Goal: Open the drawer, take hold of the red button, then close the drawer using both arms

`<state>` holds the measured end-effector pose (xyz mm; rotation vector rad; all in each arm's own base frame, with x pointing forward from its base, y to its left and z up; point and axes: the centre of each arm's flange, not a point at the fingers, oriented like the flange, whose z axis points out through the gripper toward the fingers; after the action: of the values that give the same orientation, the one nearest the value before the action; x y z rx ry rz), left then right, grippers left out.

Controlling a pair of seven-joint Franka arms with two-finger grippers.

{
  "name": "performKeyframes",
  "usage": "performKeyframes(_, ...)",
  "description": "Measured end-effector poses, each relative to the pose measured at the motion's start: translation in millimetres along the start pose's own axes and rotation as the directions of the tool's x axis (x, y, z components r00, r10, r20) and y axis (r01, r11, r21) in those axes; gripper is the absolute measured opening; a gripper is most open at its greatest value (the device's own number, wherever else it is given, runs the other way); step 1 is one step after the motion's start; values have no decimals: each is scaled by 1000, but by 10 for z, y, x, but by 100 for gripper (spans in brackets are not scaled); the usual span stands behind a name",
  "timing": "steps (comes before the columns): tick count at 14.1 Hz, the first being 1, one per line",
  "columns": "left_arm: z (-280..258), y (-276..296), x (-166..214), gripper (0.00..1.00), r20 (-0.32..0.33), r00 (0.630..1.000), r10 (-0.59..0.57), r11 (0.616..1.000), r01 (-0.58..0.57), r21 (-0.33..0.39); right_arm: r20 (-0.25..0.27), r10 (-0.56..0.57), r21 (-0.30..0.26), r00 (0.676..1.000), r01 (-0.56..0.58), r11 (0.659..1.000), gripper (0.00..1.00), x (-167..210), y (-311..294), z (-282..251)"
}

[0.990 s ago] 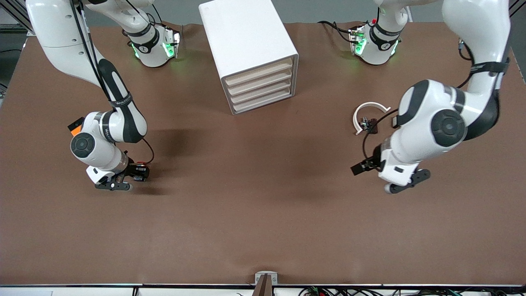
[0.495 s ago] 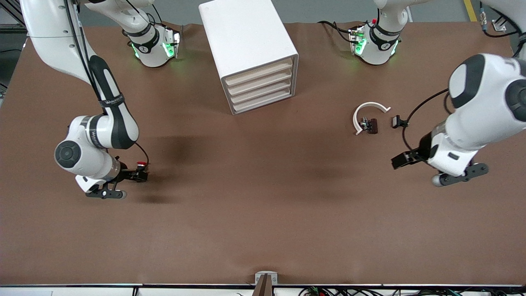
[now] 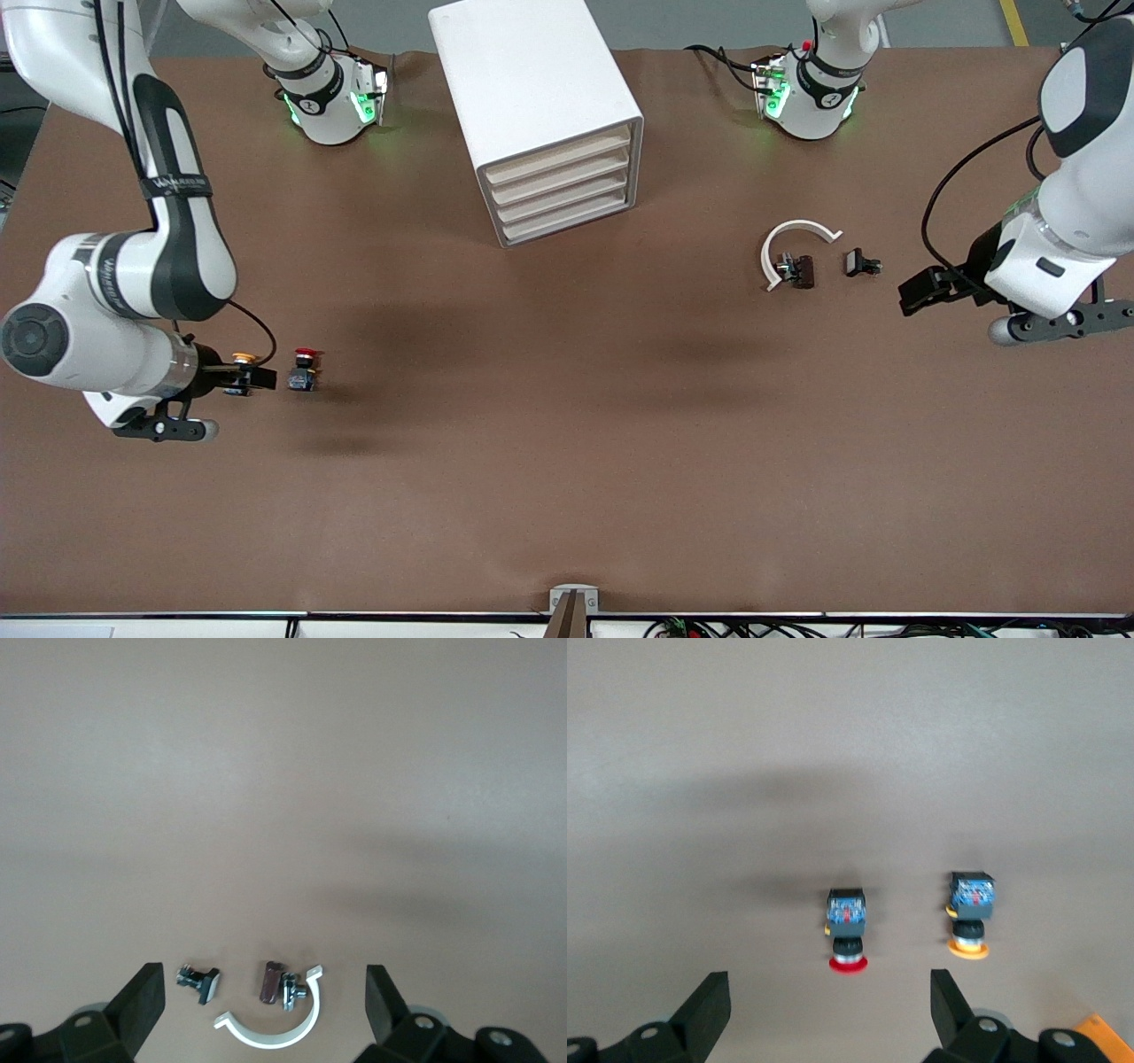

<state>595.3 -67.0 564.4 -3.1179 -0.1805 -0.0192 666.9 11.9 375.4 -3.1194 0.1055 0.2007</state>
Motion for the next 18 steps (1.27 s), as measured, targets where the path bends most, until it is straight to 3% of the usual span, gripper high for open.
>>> performKeyframes(5, -453, -180, -283, 100, -14, 1000, 4, 999, -3, 42, 49, 20, -7, 999, -20, 1000, 100, -313, 207, -922)
performKeyframes(9, -710, -254, -532, 100, 5, 1000, 8, 999, -8, 35, 35, 42, -33, 998, -41, 999, 100, -530, 405, -1389)
performKeyframes(18, -744, -277, -766, 100, 32, 997, 68, 998, -67, -6, 44, 29, -26, 999, -27, 999, 100, -776, 351, -1692)
